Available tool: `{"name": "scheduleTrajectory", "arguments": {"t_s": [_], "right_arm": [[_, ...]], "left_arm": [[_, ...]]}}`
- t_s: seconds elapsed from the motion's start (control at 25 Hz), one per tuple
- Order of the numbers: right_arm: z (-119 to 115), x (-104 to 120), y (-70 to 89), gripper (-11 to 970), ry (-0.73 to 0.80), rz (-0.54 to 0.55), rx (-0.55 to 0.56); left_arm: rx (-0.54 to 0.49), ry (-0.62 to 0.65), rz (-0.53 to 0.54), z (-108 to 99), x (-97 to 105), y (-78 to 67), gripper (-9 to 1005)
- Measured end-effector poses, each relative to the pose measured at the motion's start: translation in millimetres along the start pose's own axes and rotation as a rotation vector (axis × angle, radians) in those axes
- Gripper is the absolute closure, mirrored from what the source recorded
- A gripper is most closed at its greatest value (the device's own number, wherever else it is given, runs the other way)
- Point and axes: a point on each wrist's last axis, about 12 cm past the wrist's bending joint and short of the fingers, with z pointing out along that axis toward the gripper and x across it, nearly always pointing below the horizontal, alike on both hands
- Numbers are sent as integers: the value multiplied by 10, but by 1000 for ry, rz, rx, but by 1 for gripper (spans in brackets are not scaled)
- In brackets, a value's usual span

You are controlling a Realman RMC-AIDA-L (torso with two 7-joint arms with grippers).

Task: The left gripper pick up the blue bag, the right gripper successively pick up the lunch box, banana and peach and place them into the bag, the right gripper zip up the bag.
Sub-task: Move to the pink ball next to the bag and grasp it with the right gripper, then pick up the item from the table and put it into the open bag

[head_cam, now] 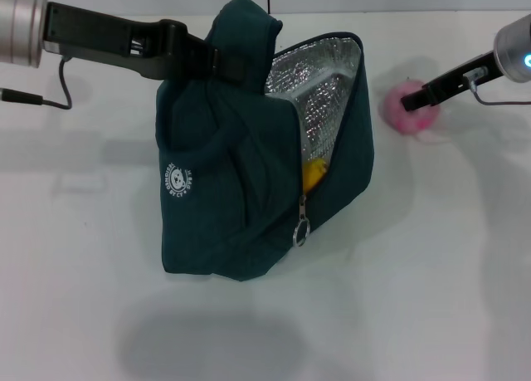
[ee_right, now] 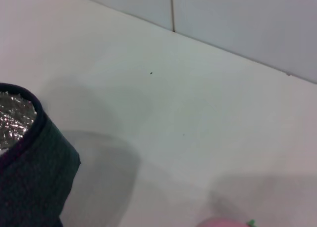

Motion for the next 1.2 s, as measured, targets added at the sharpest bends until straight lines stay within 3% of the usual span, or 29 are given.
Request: {"name": "scheduleTrajectory", "arguments": {"t_s": [0.08,0.28,0.68,0.92,1.2], "right_arm": [[-12,4,-5,478,-5,-1,0],[-28,20,-11,681,-11,0,-6],[-140,57,-99,754,-76,30,-10],[-502,40,-231,804,-272,74,-14],[-1002,-1,-127,855,-631,38,-271]], "left_arm": [[0,0,-1,-2,5,3,957],[0,-2,-2,-6,8,5,957],[-1,-5,-5,-14,18,12,957],[-2,-9,-14,-33,48,29,957],[5,-30,-30,-77,114,63,957]]}}
